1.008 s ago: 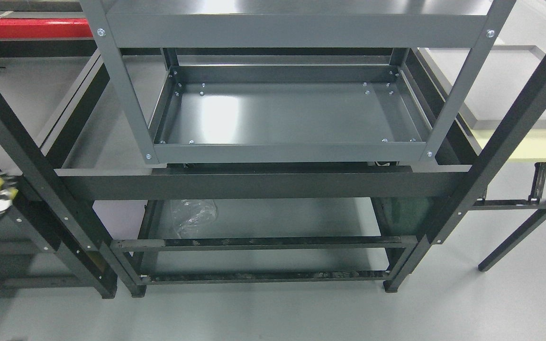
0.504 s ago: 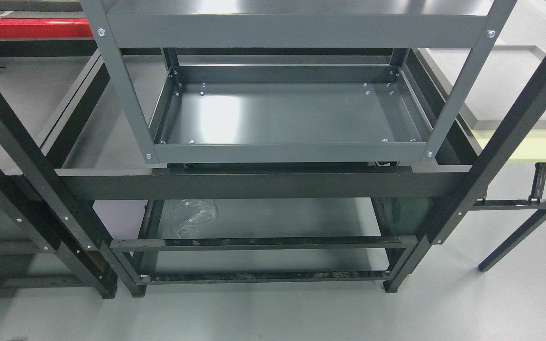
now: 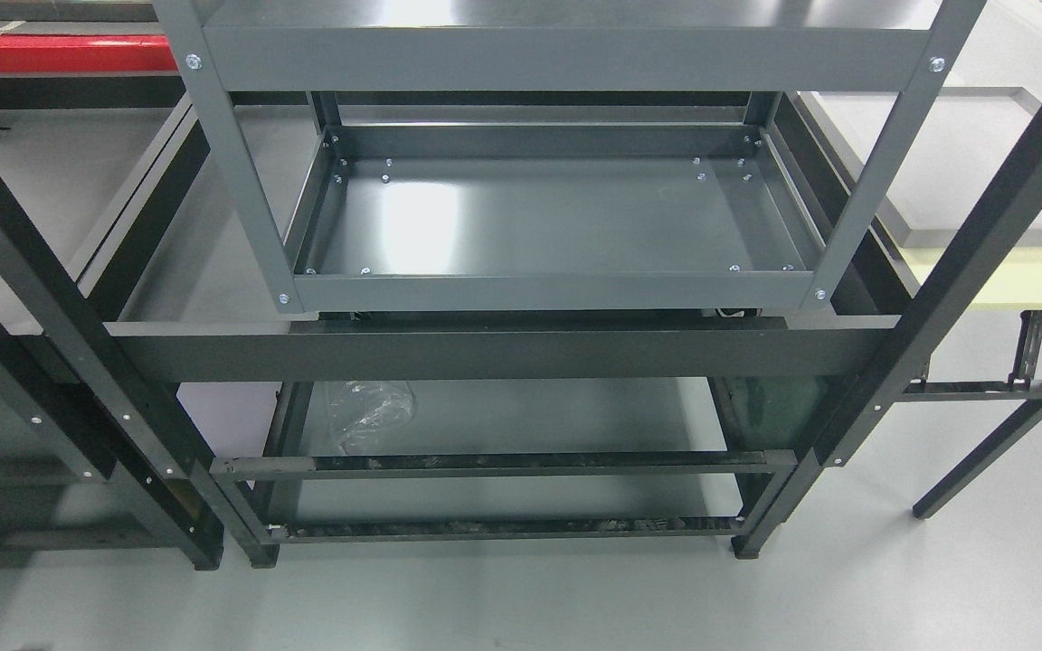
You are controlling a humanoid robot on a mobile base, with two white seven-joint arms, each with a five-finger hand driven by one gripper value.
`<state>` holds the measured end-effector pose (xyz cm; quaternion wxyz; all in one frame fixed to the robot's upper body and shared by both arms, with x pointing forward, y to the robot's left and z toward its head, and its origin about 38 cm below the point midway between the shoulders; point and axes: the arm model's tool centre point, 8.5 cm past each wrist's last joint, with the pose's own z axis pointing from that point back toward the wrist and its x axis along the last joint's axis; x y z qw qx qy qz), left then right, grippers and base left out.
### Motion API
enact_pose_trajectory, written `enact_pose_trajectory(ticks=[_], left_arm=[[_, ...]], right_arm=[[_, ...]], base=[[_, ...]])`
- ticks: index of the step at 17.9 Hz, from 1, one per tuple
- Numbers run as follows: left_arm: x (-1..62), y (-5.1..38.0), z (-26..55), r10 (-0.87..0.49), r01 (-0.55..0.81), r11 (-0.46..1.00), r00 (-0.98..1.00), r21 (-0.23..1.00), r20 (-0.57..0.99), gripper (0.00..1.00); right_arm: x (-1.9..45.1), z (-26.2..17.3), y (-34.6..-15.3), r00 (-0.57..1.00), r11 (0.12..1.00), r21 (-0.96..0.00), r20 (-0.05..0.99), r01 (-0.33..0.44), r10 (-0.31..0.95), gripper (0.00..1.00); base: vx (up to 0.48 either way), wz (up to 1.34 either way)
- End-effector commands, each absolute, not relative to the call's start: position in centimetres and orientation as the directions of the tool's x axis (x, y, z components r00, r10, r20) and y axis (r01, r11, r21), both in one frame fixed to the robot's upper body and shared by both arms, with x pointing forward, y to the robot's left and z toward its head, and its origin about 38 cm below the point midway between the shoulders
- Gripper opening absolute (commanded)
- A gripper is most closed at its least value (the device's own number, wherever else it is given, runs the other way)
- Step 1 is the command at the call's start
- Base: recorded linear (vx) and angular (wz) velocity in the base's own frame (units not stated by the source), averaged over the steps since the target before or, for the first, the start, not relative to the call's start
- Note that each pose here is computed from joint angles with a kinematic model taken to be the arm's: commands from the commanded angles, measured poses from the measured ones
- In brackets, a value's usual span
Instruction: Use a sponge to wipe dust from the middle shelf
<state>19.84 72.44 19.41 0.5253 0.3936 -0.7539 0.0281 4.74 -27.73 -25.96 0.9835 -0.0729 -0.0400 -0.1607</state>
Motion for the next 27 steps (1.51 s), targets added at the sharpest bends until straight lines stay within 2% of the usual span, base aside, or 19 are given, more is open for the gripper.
enact_pose_trajectory(ticks=[1, 8, 11, 14, 16, 18, 20, 22, 24, 27], left_arm=[[14.3, 76.8, 19.3, -0.478, -0.759, 0.592, -0.062, 0.270, 0.876, 0.02], [14.8, 76.1, 18.2, -0.456, -0.765, 0.602, -0.094, 0.228, 0.885, 0.02], [17.6, 74.1, 17.0, -0.443, -0.669, 0.702, -0.141, 0.244, 0.885, 0.02], [26.0, 65.3, 12.3, -0.351, -0.457, 0.870, -0.317, 0.182, 0.881, 0.02], [31.6, 57.3, 10.2, -0.264, -0.302, 0.943, -0.417, 0.141, 0.870, 0.02], [36.3, 49.3, 9.6, -0.136, -0.159, 0.985, -0.483, 0.067, 0.865, 0.02], [39.1, 42.8, 9.4, -0.017, -0.074, 0.997, -0.490, -0.022, 0.871, 0.02], [41.0, 36.4, 9.2, 0.045, 0.003, 0.999, -0.473, -0.049, 0.880, 0.02], [42.1, 31.8, 10.2, 0.091, 0.080, 0.995, -0.440, -0.062, 0.893, 0.03], [42.3, 27.4, 12.6, 0.064, 0.110, 0.994, -0.385, -0.023, 0.921, 0.04]], right_arm=[[4.6, -25.9, -28.7, 0.948, 0.937, -0.144, 0.053, 0.319, -0.315, 1.00], [4.6, -25.9, -28.7, 0.948, 0.937, -0.144, 0.053, 0.319, -0.315, 1.00], [4.6, -25.9, -28.7, 0.948, 0.936, -0.146, 0.053, 0.319, -0.315, 1.00], [4.6, -25.9, -28.7, 0.948, 0.937, -0.144, 0.053, 0.319, -0.315, 1.00], [4.6, -25.9, -28.7, 0.948, 0.937, -0.144, 0.053, 0.319, -0.315, 1.00], [4.6, -25.9, -28.7, 0.948, 0.937, -0.144, 0.051, 0.319, -0.315, 1.00], [4.6, -25.9, -28.7, 0.948, 0.937, -0.144, 0.053, 0.319, -0.315, 1.00], [4.6, -25.9, -28.7, 0.948, 0.937, -0.144, 0.053, 0.319, -0.315, 1.00], [4.6, -25.9, -28.7, 0.948, 0.937, -0.144, 0.053, 0.319, -0.315, 1.00], [4.7, -25.9, -28.7, 0.948, 0.937, -0.144, 0.054, 0.319, -0.315, 1.00]], base=[[0.000, 0.00], [0.000, 0.00], [0.000, 0.00], [0.000, 0.00], [0.000, 0.00], [0.000, 0.00], [0.000, 0.00], [0.000, 0.00], [0.000, 0.00], [0.000, 0.00]])
